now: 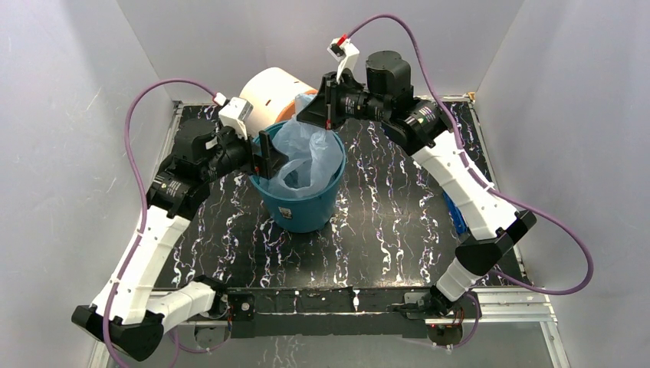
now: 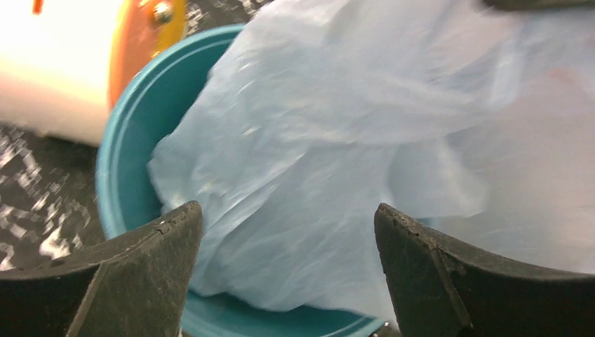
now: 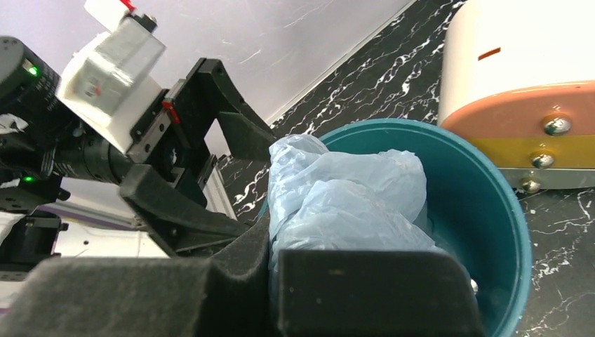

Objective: Put the trash bags into the trash bin
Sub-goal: Place the trash bag in the trash bin.

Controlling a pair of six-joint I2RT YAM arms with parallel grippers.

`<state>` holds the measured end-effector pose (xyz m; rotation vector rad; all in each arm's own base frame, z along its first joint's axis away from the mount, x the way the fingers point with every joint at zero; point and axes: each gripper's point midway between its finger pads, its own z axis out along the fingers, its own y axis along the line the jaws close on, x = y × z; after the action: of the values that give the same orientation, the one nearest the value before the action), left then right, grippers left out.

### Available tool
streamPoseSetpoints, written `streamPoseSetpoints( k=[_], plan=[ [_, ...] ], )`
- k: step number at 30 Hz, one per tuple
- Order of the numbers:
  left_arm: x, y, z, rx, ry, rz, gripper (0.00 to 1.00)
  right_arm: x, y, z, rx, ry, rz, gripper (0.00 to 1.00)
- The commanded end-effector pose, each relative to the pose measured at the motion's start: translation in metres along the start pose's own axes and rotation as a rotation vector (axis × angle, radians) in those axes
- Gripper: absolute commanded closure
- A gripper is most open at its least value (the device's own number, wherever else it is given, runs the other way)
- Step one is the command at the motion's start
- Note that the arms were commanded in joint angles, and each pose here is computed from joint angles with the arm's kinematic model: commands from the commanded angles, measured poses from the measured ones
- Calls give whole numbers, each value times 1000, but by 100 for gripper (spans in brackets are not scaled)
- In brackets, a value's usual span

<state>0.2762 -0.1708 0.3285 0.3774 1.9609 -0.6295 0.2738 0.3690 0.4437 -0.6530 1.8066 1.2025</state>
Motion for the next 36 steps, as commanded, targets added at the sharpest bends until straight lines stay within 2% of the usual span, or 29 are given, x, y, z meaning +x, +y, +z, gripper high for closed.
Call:
streamPoseSetpoints(
  k=[1,9,11,14,15,18,20,22,25,30,32,36],
  plan=[
    [-40,-48,-14,256,-100,31,10,-14,27,-12,-89,-42,-30,100],
    [-18,-71,1,458,16,26,9,-18,46,-21,-173,-58,-41,100],
    [-9,-67,8,455,58,23,9,-20,48,-23,-178,-65,-46,100],
    [6,-60,17,441,115,45,13,-19,68,-30,-290,-70,-74,100],
    [9,-55,20,413,122,43,16,-20,72,-33,-314,-82,-81,100],
    [17,-40,26,335,134,46,35,-22,77,-37,-328,-99,-85,99],
    [20,-35,26,303,137,53,61,-24,72,-36,-300,-106,-83,99],
    [17,-20,24,206,112,55,82,-23,64,-32,-261,-105,-75,99],
    [3,2,13,43,21,47,100,-21,47,-22,-180,-102,-47,98],
    [-12,29,-13,-159,-118,11,100,-11,11,0,-35,-51,6,99],
    [-9,31,-16,-171,-106,12,100,-7,1,8,-2,-34,21,100],
    [10,30,-12,-150,-1,20,100,3,-13,26,14,3,44,100]
  ],
)
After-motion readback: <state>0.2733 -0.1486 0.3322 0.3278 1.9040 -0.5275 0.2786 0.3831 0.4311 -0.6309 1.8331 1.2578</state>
